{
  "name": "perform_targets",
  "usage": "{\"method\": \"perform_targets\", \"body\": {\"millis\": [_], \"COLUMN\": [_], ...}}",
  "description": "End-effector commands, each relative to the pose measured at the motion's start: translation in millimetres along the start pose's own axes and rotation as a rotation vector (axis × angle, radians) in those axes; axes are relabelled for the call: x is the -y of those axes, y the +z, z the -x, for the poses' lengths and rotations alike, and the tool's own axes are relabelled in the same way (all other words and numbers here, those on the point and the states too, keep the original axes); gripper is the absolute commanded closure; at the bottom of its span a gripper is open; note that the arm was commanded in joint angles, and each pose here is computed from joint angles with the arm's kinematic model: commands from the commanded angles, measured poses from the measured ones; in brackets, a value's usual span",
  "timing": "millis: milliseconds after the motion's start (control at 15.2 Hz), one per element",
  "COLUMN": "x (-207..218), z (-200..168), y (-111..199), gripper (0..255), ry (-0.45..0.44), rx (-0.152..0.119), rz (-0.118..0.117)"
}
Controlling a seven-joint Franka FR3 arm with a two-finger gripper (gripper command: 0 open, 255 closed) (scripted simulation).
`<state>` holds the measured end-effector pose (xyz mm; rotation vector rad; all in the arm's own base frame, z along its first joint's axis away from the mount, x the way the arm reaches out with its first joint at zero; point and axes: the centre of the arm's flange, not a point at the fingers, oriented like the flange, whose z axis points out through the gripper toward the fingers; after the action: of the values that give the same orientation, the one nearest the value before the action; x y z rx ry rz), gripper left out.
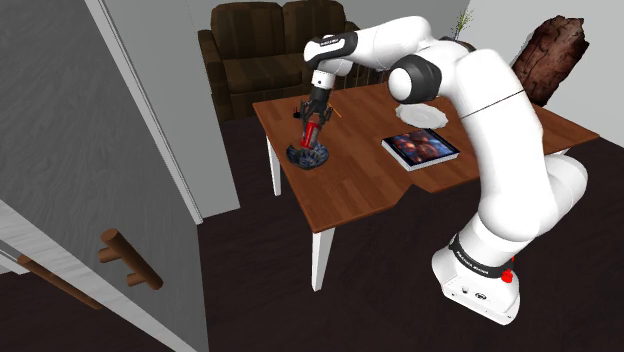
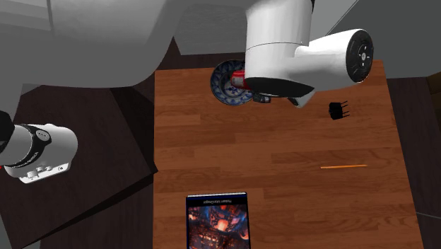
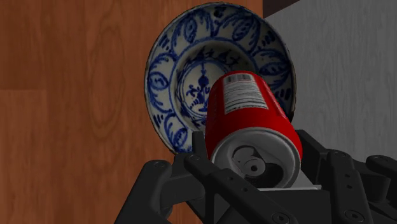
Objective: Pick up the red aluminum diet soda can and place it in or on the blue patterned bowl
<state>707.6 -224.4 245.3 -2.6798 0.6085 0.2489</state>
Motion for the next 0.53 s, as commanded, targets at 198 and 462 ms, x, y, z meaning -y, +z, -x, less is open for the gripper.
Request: {"method": "perform_targets", "body": {"millis": [198,462], "x": [9.7,16.5], "z": [6.2,11.4], "y": [-23.0,-42.3], "gripper": [255,255], "ry": [0.0,0.0], "rx": [0.0,0.0], "rz": [0.0,0.0]}}
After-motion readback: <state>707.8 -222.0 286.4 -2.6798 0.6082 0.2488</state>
